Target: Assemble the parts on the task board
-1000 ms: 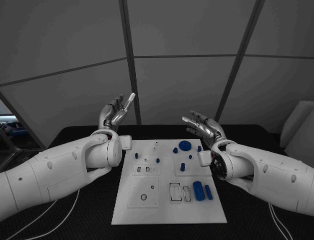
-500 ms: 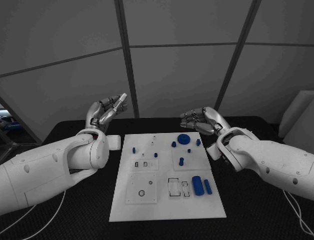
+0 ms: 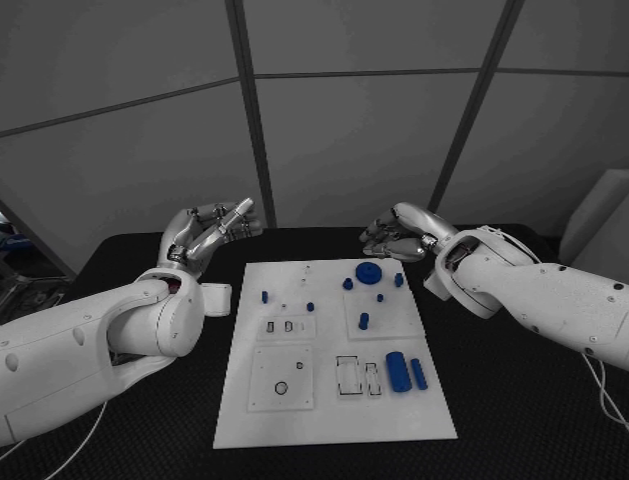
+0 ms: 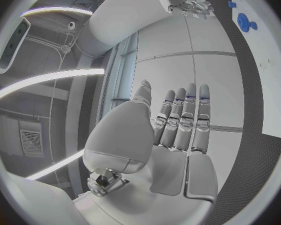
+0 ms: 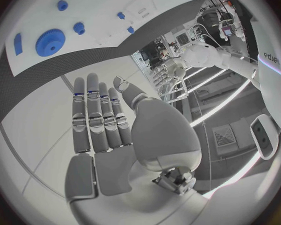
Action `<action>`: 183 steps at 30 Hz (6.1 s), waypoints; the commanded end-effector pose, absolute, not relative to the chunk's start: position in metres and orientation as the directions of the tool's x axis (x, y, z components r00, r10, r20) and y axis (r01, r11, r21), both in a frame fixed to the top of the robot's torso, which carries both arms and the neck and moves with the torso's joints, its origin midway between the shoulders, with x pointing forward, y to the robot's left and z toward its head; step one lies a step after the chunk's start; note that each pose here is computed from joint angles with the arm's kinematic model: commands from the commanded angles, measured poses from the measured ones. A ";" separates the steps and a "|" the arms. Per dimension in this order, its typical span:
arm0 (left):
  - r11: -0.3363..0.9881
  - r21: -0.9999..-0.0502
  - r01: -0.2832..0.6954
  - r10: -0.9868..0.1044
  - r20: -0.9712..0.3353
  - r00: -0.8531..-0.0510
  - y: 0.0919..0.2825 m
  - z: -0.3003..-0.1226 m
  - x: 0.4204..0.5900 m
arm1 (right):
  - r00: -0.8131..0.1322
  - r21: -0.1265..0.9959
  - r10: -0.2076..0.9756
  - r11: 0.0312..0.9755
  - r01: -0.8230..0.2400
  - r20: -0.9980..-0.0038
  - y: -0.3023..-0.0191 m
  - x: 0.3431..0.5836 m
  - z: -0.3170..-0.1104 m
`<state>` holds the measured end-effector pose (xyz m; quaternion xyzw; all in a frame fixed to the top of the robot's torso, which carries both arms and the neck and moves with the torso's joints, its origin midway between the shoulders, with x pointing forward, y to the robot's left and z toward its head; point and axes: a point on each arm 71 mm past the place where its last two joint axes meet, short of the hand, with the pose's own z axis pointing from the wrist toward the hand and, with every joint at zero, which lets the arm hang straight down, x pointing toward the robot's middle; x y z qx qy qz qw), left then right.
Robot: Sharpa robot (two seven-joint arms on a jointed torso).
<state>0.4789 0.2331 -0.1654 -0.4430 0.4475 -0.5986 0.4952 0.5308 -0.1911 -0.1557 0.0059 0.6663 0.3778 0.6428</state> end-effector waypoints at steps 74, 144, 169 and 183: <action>-0.153 -0.977 0.152 -0.967 0.115 -0.228 0.211 -0.159 0.462 | -0.169 0.109 0.027 0.861 -0.497 -0.985 -0.139 0.541 -0.168; -0.163 -0.976 0.144 -0.964 0.126 -0.233 0.209 -0.159 0.465 | 0.014 0.200 0.241 0.836 -0.510 -0.970 -0.073 0.552 -0.155; -0.167 -0.976 0.143 -0.962 0.129 -0.239 0.206 -0.159 0.465 | -0.030 0.181 0.192 0.849 -0.497 -0.981 -0.067 0.560 -0.169; -0.167 -0.976 0.141 -0.962 0.130 -0.241 0.206 -0.158 0.465 | -0.040 0.184 0.189 0.848 -0.497 -0.981 -0.065 0.561 -0.170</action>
